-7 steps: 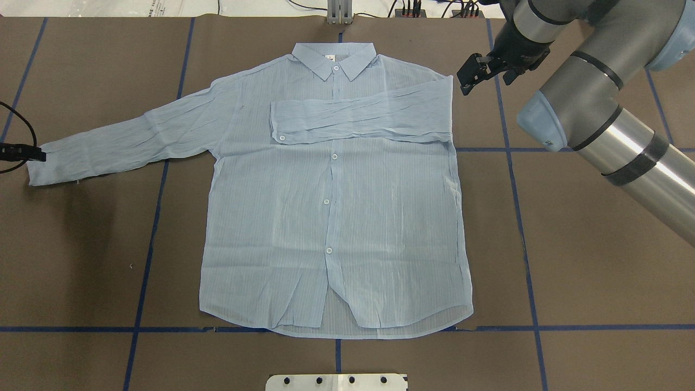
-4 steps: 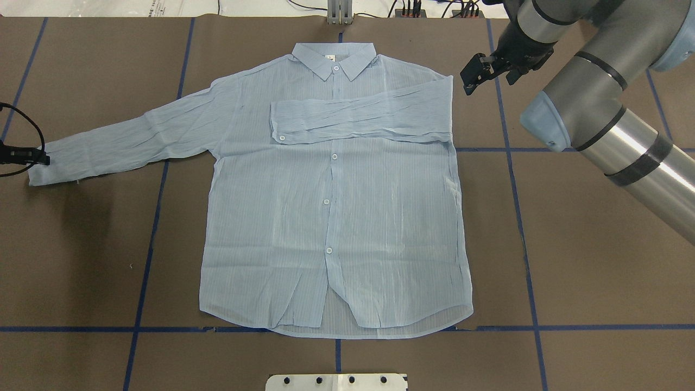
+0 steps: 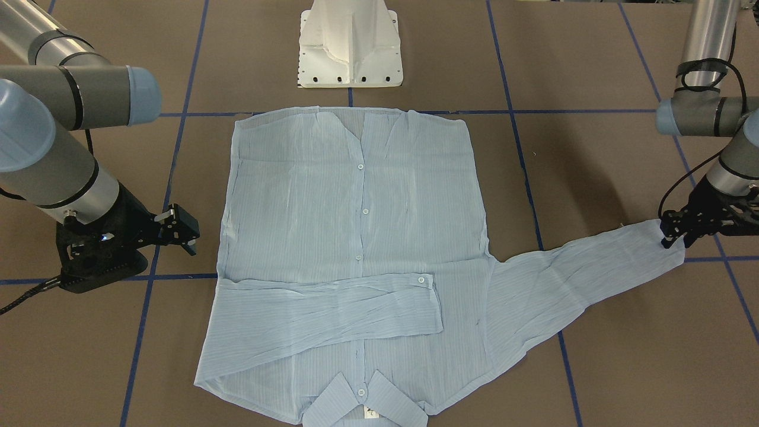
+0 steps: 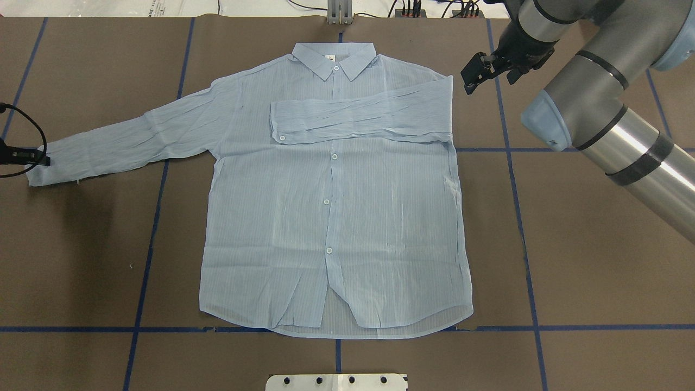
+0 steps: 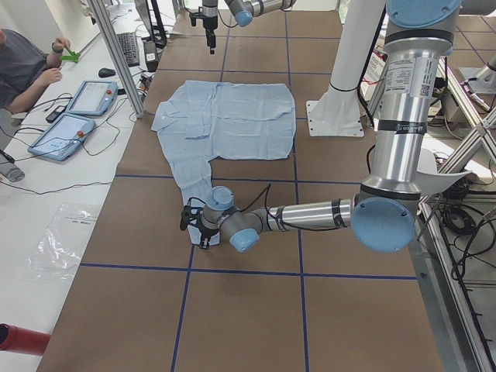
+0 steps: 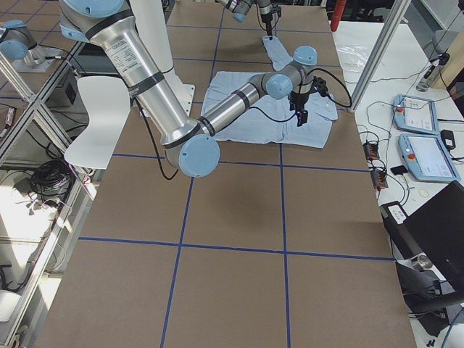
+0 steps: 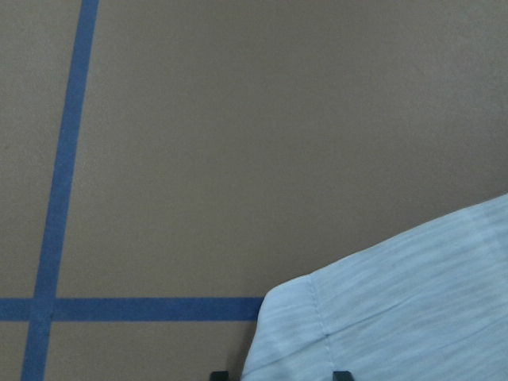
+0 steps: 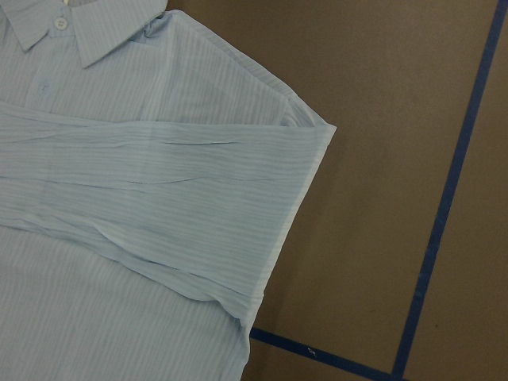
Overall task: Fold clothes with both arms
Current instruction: 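Hold the right gripper above the shirt while the left gripper approaches the other cuff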
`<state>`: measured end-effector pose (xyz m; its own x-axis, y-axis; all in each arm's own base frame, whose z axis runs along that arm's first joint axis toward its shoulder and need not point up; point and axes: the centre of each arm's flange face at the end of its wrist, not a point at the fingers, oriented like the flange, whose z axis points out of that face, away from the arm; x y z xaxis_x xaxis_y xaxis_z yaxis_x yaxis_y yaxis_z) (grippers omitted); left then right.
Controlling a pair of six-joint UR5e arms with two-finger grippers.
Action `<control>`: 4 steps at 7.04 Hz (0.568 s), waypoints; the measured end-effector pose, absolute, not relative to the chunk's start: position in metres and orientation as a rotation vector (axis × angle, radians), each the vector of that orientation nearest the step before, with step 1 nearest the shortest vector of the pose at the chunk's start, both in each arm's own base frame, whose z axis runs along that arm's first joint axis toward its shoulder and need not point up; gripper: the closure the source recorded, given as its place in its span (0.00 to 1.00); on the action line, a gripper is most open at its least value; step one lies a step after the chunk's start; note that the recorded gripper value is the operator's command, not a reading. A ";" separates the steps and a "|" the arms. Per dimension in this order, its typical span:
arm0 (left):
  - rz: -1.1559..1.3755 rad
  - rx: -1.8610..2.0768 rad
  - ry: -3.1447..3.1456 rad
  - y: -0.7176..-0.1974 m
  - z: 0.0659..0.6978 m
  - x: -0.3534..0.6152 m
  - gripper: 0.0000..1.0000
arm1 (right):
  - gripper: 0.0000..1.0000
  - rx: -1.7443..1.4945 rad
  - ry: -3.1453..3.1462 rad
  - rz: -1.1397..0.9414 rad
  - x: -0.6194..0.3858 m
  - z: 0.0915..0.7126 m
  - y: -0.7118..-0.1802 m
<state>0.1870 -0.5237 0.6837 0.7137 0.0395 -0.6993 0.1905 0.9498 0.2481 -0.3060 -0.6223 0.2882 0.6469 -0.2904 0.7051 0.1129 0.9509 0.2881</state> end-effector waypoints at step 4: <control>-0.059 0.319 0.768 -0.522 0.686 0.185 0.50 | 0.00 0.229 -0.832 -0.230 -0.307 0.290 -0.622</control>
<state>0.1854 -0.5216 0.6859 0.7201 0.0628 -0.6911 0.1685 0.9503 0.2619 -0.3065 -0.6222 0.2898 0.6517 -0.2897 0.7009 0.1119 0.9508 0.2889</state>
